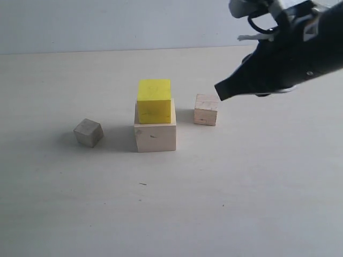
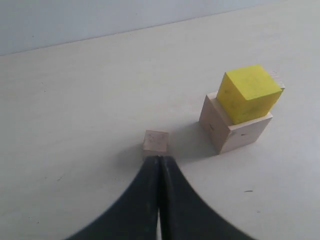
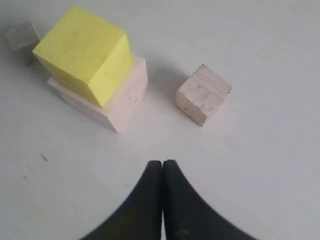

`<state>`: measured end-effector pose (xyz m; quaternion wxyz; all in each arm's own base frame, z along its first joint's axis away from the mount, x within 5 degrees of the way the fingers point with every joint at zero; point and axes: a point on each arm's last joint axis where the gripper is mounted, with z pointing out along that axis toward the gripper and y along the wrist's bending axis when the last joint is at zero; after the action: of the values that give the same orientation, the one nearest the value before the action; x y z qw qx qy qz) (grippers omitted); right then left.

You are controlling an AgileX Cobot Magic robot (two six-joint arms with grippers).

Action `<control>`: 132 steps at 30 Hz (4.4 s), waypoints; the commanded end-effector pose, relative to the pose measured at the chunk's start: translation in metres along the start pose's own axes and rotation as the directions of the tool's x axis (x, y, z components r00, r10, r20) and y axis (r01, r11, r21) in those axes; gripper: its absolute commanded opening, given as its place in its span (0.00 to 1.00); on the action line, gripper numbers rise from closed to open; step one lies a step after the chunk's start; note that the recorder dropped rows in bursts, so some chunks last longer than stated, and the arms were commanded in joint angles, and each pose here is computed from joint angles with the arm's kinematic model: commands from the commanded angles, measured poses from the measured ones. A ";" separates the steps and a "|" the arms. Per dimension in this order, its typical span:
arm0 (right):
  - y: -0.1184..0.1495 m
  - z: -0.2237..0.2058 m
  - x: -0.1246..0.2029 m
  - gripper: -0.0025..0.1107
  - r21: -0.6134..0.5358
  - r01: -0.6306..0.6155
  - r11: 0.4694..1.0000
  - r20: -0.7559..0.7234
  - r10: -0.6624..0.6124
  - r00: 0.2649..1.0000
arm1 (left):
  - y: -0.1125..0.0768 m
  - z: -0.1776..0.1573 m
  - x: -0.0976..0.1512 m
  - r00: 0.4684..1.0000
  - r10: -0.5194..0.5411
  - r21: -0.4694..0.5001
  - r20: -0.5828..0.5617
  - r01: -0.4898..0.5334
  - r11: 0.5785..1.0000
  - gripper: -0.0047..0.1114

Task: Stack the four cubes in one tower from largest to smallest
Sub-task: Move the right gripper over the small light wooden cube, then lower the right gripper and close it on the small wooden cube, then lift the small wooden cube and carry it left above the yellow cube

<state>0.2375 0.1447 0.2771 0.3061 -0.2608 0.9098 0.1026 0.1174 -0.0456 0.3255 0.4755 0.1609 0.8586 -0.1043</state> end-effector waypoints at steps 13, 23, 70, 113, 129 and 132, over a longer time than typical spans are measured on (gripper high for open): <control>-0.032 0.025 -0.077 0.02 0.269 0.350 0.897 -0.242 -0.289 0.926 | 0.001 0.000 0.021 0.998 0.064 -0.007 -0.009 -0.064 0.998 0.04; -0.033 0.045 -0.084 0.02 0.281 0.411 0.867 -0.184 -0.372 0.910 | 0.002 0.009 0.032 0.998 0.060 -0.013 -0.003 -0.060 0.998 0.04; -0.094 0.177 -0.034 0.57 -0.273 0.641 0.718 0.036 -0.658 0.752 | 0.000 0.003 0.066 0.998 0.058 -0.009 -0.008 -0.058 0.998 0.04; -0.071 0.062 -0.087 0.02 -0.153 0.718 0.679 0.259 -0.674 0.692 | 0.000 0.003 0.066 0.998 0.063 -0.010 -0.007 -0.063 0.998 0.04; 0.013 0.056 -0.133 0.02 -0.197 0.913 0.358 0.200 -0.897 0.395 | 0.000 0.003 0.067 0.999 0.048 -0.004 -0.014 -0.048 0.999 0.04; 0.017 0.055 -0.131 0.02 -0.231 0.903 0.363 0.216 -0.886 0.411 | 0.000 0.002 0.067 0.999 0.048 -0.004 -0.008 -0.048 0.999 0.04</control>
<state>0.3465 0.2312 0.3078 0.2861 -0.7579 0.5829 0.0629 0.0875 -0.0351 0.2681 0.4710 0.1873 0.8577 -0.0858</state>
